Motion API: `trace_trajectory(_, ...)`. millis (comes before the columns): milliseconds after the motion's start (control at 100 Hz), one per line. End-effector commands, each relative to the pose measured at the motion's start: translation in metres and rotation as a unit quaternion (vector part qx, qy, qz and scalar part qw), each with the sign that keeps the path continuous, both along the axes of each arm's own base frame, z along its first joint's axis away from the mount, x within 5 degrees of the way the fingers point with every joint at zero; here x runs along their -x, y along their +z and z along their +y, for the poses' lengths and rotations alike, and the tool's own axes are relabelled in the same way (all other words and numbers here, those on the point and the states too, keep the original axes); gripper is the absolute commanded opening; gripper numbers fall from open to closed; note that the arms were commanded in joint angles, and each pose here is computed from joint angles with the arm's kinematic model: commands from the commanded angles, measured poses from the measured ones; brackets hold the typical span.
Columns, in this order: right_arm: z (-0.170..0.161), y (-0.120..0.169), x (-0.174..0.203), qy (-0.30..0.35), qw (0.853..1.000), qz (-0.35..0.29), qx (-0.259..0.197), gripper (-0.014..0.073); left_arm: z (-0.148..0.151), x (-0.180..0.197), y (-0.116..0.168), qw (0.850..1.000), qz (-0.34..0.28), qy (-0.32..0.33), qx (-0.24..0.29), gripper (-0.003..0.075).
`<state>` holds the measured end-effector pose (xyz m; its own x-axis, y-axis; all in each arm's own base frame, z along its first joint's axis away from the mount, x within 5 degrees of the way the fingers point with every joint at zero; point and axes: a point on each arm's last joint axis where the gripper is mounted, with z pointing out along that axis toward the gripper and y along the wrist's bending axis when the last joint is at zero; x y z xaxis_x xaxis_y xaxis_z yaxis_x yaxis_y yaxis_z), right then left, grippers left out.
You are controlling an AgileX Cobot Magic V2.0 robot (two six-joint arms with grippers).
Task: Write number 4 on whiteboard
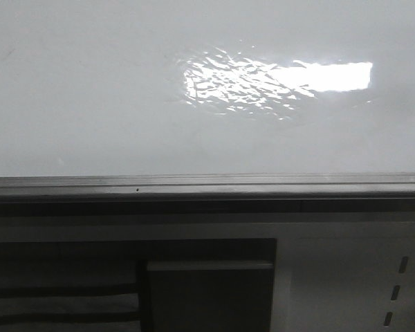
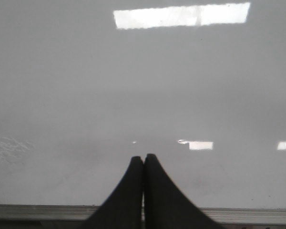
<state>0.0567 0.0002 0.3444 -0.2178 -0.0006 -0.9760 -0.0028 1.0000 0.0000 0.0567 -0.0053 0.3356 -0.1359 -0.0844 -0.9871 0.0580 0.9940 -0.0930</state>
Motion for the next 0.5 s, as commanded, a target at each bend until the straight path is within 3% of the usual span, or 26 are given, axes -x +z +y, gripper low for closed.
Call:
trace_trajectory(0,-0.0007,0.0151,-0.0059,-0.004,0.999,-0.033,0.003,-0.0072,0.0003,-0.005,0.0165,0.999,-0.038,0.004,0.007,-0.002)
trace_trajectory(490,-0.0007,0.0156,-0.0087,-0.004,0.999,-0.034,0.003,-0.0044,0.0018,-0.0059,0.0157,0.999,-0.034,0.01,-0.012,-0.0008)
